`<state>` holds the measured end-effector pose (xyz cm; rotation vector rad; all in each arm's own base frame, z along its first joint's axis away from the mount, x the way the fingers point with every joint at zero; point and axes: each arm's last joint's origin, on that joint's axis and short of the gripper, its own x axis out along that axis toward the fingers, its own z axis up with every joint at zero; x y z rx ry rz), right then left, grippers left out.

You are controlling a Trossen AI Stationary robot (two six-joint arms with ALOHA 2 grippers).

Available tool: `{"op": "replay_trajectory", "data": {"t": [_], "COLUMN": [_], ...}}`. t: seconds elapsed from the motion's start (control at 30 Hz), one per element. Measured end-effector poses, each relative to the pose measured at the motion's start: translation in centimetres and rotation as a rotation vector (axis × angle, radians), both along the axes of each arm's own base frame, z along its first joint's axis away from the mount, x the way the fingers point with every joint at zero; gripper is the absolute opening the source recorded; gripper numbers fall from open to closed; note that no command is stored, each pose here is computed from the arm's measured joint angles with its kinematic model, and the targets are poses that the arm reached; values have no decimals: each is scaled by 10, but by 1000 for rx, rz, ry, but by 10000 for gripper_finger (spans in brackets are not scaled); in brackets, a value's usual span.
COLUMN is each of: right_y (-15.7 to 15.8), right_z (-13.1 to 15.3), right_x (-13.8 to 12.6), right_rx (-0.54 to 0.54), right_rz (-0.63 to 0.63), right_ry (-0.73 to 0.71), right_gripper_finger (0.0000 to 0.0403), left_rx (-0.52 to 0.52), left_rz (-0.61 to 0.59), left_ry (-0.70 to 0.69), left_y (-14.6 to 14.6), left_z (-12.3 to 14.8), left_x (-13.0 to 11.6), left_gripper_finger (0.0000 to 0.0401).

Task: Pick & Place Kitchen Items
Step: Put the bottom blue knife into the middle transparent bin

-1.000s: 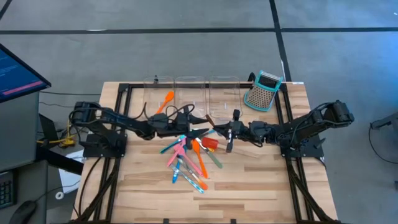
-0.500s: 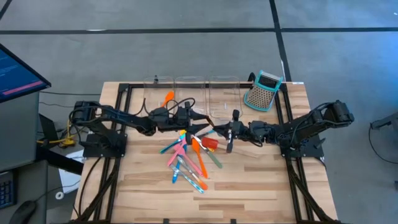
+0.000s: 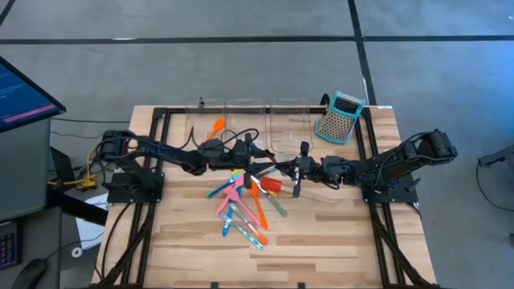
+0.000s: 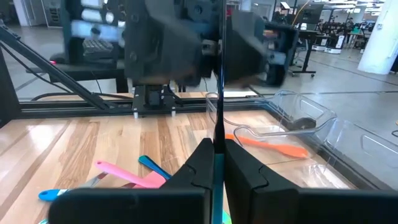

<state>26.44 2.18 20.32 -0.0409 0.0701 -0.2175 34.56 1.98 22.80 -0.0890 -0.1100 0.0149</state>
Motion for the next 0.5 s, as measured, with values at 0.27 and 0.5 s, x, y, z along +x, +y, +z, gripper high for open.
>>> {"op": "replay_trajectory", "data": {"t": [0.27, 0.5], "right_y": [0, 0], "right_z": [0, 0], "right_x": [0, 0], "right_rx": [-3, -8], "right_rz": [0, 0], "right_ry": [1, 2], "right_gripper_finger": [9, 9], "left_rx": [1, 5], "left_rz": [-6, -32], "left_ry": [-5, -18], "left_y": [0, -1], "left_z": [-1, 4], "left_x": [10, 9], "left_gripper_finger": [117, 95]}}
